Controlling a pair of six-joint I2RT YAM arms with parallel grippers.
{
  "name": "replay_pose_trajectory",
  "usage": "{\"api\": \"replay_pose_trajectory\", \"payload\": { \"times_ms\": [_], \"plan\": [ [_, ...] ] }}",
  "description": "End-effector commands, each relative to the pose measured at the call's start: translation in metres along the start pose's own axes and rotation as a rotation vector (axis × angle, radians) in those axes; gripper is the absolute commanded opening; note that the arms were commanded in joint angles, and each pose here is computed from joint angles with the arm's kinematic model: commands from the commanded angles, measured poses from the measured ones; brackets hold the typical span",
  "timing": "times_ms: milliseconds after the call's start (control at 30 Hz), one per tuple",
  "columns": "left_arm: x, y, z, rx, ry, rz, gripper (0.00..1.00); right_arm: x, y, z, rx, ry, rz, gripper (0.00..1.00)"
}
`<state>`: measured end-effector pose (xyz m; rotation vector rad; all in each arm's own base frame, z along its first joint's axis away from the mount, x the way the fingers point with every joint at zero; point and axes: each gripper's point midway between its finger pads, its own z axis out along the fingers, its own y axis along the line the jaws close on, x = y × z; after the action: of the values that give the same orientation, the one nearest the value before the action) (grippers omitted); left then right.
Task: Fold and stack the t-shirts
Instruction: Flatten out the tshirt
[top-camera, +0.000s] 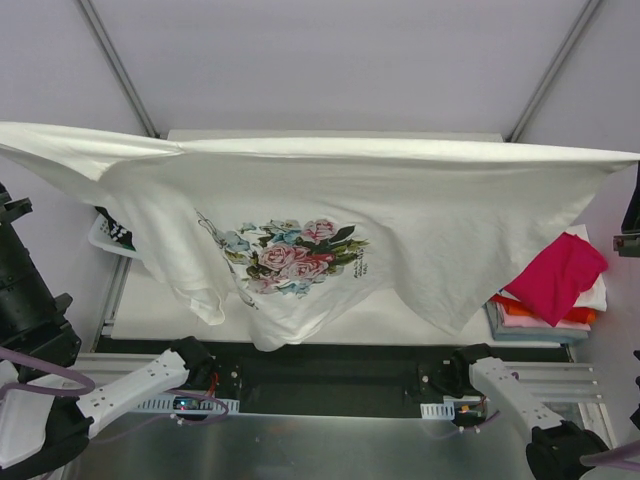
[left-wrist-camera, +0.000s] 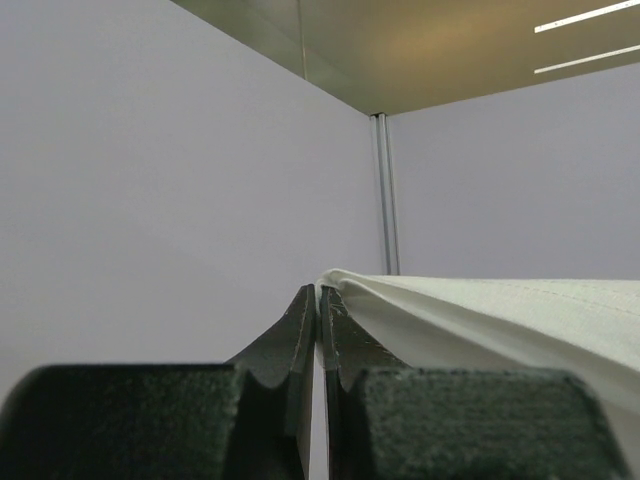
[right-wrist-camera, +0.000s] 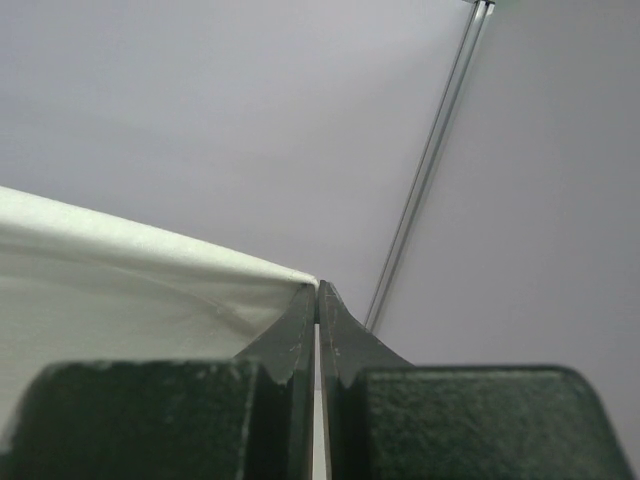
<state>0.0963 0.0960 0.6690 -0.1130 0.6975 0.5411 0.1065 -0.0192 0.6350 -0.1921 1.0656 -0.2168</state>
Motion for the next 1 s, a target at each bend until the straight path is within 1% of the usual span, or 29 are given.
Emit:
{"api": "replay_pose_trajectory", "payload": {
  "times_ms": [0,100,167,233,267,300,367,400,433,533,733,967],
  "plan": [
    [-0.003,0.069,-0.014,-0.202,0.026,-0.105,0.0,-0.013,-0.031,-0.013,0.157,-0.024,0.006,0.01],
    [-0.001,0.056,-0.012,-0.173,0.027,-0.078,0.0,-0.005,-0.029,-0.005,0.162,-0.001,-0.019,0.01],
    [0.005,0.035,-0.01,-0.13,0.03,-0.039,0.0,0.004,-0.03,0.002,0.181,0.021,-0.042,0.01],
    [0.011,0.016,-0.009,-0.098,0.034,-0.004,0.0,0.027,-0.023,0.012,0.176,0.077,-0.079,0.01],
    [0.016,0.0,-0.009,-0.065,0.036,0.02,0.0,0.031,-0.022,0.015,0.179,0.082,-0.087,0.01],
    [0.02,-0.009,-0.01,-0.051,0.036,0.033,0.0,0.048,-0.016,0.021,0.166,0.121,-0.104,0.01],
    [0.032,-0.038,-0.013,0.005,0.042,0.095,0.0,0.062,-0.013,0.024,0.169,0.151,-0.13,0.01],
    [0.033,-0.045,-0.014,0.011,0.029,0.103,0.0,0.069,-0.011,0.026,0.166,0.163,-0.141,0.01],
    [0.037,-0.053,-0.015,0.02,0.027,0.128,0.0,0.088,-0.004,0.03,0.155,0.205,-0.16,0.01],
    [0.054,-0.085,-0.024,0.083,0.033,0.171,0.0,0.113,0.003,0.035,0.146,0.254,-0.196,0.01],
    [0.061,-0.106,-0.025,0.126,0.043,0.184,0.0,0.131,0.008,0.041,0.136,0.295,-0.222,0.01],
    [0.072,-0.129,-0.03,0.175,0.047,0.214,0.0,0.163,0.021,0.049,0.098,0.377,-0.26,0.01]
  ]
}}
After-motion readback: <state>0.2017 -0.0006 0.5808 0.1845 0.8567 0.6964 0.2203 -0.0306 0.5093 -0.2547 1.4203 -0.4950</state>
